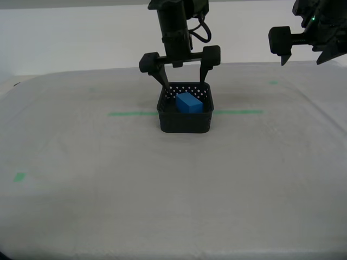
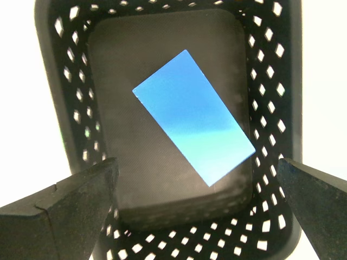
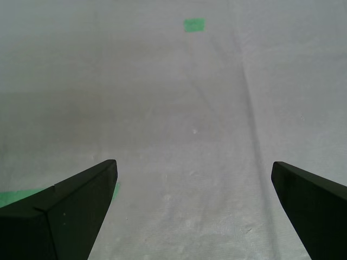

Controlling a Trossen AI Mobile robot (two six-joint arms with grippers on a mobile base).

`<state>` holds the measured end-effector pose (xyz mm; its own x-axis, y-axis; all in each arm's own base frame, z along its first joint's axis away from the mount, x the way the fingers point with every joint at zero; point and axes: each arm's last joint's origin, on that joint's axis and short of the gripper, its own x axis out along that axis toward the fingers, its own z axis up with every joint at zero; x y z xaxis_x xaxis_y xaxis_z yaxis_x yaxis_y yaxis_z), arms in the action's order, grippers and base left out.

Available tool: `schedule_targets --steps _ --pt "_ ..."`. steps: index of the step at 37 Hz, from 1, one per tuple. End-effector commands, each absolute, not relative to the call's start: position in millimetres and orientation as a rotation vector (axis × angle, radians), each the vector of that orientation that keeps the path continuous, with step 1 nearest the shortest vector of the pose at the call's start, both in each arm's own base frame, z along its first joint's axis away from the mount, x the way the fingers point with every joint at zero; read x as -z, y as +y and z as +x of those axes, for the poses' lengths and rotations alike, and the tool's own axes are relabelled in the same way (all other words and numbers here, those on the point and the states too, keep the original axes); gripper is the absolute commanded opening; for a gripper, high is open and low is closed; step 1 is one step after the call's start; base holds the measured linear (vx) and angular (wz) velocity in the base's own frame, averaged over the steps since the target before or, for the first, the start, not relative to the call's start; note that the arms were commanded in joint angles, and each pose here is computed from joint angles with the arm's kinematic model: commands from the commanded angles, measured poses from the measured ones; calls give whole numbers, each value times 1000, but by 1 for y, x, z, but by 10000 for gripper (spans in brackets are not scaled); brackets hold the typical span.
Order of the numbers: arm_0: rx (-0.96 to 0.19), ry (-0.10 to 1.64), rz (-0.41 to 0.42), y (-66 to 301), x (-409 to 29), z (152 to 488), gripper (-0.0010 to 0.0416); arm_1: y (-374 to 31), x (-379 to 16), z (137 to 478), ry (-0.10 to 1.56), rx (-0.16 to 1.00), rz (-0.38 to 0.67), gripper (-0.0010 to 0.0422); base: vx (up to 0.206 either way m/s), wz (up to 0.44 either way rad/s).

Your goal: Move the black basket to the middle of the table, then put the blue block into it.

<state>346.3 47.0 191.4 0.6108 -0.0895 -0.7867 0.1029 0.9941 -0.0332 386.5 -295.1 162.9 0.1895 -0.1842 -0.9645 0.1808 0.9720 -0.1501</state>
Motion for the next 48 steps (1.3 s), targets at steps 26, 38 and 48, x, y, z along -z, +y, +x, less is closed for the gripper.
schedule_targets --steps 26,38,48 --pt "111 903 18 47 -192 347 398 -258 -248 396 1278 194 89 401 0 0" --pt "111 903 18 47 -192 347 398 -219 -275 403 1251 141 88 401 0 0" --pt "111 903 18 47 -192 347 399 -189 -287 407 1254 114 90 401 0 0"
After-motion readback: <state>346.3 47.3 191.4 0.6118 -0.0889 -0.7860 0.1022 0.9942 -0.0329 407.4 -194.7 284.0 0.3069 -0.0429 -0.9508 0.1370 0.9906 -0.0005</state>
